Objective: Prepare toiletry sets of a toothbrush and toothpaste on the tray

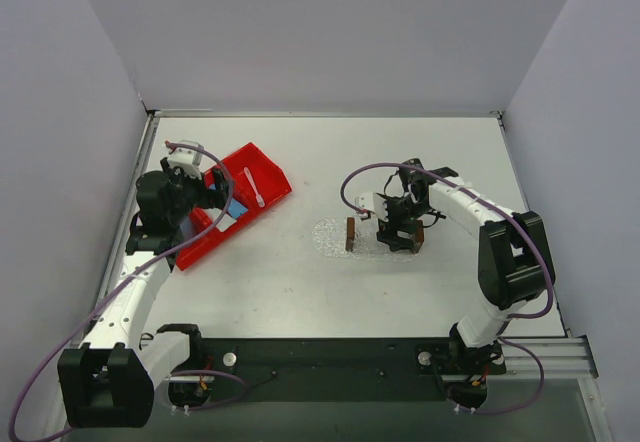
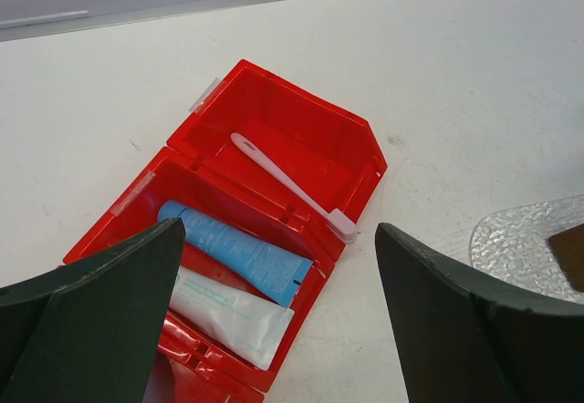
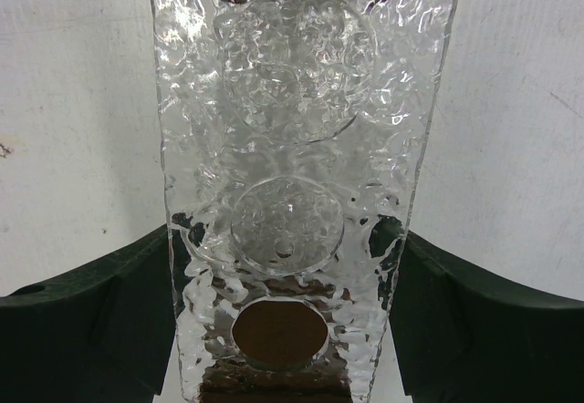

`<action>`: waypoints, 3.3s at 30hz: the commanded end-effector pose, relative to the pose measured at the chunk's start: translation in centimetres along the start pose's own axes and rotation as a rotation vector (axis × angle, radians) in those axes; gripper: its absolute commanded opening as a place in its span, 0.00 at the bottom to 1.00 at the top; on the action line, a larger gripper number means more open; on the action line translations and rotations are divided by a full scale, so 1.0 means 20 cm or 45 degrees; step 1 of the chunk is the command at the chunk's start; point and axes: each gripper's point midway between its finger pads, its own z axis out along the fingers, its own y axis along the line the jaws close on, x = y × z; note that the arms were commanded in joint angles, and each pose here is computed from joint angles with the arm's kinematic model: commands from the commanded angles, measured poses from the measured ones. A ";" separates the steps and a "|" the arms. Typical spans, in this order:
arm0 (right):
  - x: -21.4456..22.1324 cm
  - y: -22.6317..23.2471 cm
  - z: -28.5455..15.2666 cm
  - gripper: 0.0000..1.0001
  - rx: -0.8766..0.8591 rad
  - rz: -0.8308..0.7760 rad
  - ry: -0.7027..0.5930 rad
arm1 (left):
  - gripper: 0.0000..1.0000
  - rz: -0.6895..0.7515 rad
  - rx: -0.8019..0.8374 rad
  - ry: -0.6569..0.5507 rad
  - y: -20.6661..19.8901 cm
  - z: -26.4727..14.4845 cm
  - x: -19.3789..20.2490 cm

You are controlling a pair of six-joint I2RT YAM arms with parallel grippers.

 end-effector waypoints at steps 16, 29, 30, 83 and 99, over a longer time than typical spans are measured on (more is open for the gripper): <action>-0.04 0.04 -0.01 0.32 -0.051 0.063 -0.047 | 0.96 0.045 0.020 -0.073 -0.01 -0.02 -0.08; -0.05 0.01 -0.03 0.45 -0.007 0.070 -0.046 | 0.96 0.042 0.026 -0.069 -0.02 -0.02 -0.07; -0.05 0.01 -0.04 0.46 -0.003 0.068 -0.045 | 0.96 0.043 0.024 -0.071 -0.02 -0.02 -0.07; -0.06 0.00 -0.11 0.79 0.001 -0.029 0.003 | 0.96 0.046 0.030 -0.080 -0.02 -0.02 -0.08; -0.05 0.04 -0.10 0.71 -0.029 -0.105 0.016 | 0.96 0.047 0.026 -0.079 -0.02 -0.02 -0.08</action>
